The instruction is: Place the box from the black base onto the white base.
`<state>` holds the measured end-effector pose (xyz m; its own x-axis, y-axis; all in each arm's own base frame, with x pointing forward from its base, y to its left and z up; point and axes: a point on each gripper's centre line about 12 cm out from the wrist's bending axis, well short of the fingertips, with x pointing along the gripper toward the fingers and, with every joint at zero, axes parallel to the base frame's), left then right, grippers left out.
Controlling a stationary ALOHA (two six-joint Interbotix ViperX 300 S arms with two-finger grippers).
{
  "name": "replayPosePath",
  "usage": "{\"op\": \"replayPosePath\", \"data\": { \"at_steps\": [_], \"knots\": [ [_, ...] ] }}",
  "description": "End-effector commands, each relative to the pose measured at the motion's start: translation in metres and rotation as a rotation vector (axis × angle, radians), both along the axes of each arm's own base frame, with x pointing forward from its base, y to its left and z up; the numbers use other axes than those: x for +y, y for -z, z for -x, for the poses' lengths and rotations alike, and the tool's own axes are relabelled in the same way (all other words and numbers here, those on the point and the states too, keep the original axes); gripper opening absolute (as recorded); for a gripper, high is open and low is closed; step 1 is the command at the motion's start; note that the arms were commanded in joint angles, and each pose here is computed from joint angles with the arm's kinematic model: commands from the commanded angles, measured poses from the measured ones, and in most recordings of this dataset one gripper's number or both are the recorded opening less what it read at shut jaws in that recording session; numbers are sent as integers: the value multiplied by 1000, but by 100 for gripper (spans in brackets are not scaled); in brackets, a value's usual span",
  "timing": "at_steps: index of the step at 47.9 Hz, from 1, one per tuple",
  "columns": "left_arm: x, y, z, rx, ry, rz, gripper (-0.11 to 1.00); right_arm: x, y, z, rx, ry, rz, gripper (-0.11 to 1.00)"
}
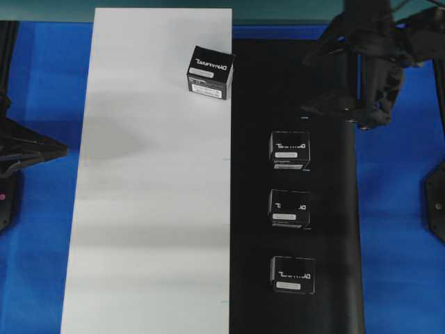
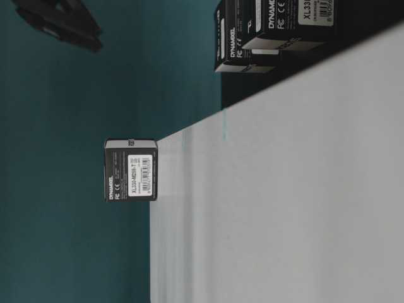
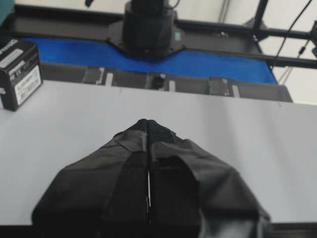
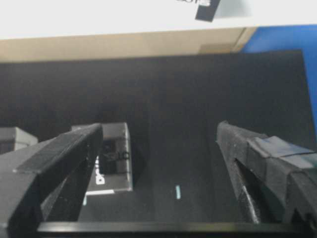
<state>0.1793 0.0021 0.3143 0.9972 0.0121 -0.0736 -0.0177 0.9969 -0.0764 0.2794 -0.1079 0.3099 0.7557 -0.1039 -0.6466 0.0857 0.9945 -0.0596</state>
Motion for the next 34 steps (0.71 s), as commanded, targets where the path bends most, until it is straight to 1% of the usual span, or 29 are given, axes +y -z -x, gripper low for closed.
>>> {"op": "replayPosePath", "data": {
  "at_steps": [1, 17, 23, 34],
  "knots": [
    [0, -7, -2, -9, -2, -2, -6, 7, -8, 8, -63, 8, 18, 99],
    [1, -4, -1, 25, -4, -1, -6, 31, -8, 36, -120, -20, 38, 99],
    [0, -4, -1, 25, -2, -1, -6, 36, -9, 40, -144, -26, 38, 99],
    [0, -4, -1, 25, -2, -1, -6, 38, -10, 42, -164, -16, 34, 99]
  ]
}}
